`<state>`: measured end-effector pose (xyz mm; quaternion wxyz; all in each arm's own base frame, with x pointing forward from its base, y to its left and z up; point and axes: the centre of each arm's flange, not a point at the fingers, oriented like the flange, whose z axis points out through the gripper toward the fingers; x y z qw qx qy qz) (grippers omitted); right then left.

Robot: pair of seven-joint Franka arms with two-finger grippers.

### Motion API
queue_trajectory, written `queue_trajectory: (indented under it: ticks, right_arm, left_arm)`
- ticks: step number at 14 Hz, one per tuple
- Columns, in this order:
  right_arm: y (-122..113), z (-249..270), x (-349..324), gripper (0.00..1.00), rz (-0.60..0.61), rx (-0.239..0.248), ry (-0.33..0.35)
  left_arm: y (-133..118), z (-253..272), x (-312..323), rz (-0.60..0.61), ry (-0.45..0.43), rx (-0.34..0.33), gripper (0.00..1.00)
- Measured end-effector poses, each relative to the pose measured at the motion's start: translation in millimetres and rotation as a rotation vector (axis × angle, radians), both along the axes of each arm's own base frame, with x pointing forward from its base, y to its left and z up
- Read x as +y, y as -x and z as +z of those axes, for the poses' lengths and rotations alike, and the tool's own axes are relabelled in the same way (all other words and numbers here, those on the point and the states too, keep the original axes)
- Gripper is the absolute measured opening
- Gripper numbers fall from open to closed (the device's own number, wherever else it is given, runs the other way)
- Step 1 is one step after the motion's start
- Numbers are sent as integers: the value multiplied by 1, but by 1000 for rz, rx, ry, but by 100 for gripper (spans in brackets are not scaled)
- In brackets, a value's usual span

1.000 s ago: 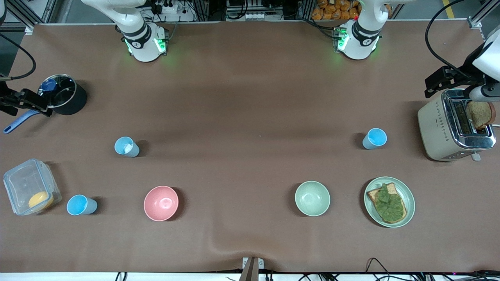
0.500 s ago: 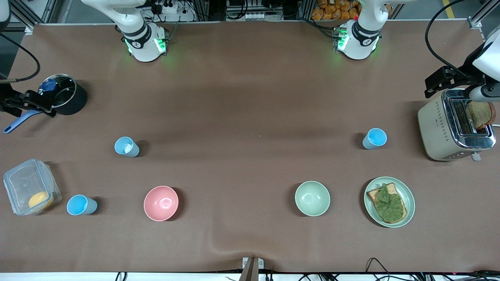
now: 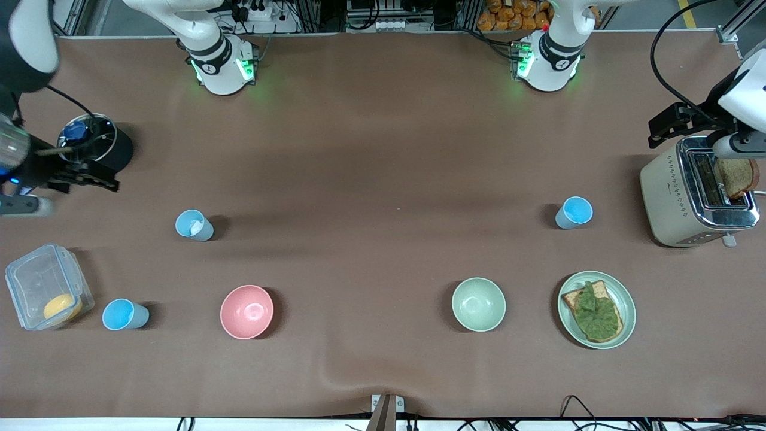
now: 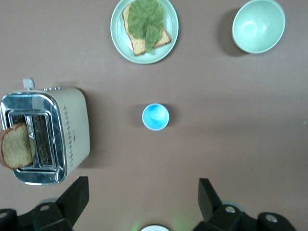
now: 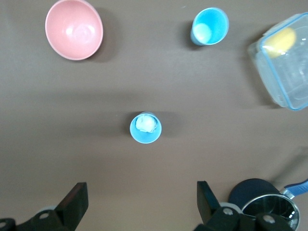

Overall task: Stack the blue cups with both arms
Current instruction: 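Reach the right gripper to the blue cup near the saucepan and grasp it, then lift the cup with the right gripper while the left gripper grasps the toaster cup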

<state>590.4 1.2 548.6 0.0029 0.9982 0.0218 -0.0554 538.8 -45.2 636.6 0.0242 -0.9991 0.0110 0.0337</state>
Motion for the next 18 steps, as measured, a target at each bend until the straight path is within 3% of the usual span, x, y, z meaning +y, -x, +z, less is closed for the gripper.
queue_trajectory:
  ticks: [2,8,11,14,18]
  right_arm:
    - [-9,-33,20,100,27,28,3]
    - [-7,-150,30,100,41,-16,4]
    - [12,-216,29,100,43,-65,3]
    - [30,-276,31,100,49,-58,6]
    - [37,-317,34,100,56,-38,9]
  left_arm:
    - [1,-15,0,0,-4,41,100]
    - [3,-99,16,27,-16,167,100]
    - [1,-149,35,58,-11,148,100]
    - [3,-197,44,68,-5,115,100]
    - [3,-276,46,65,3,129,100]
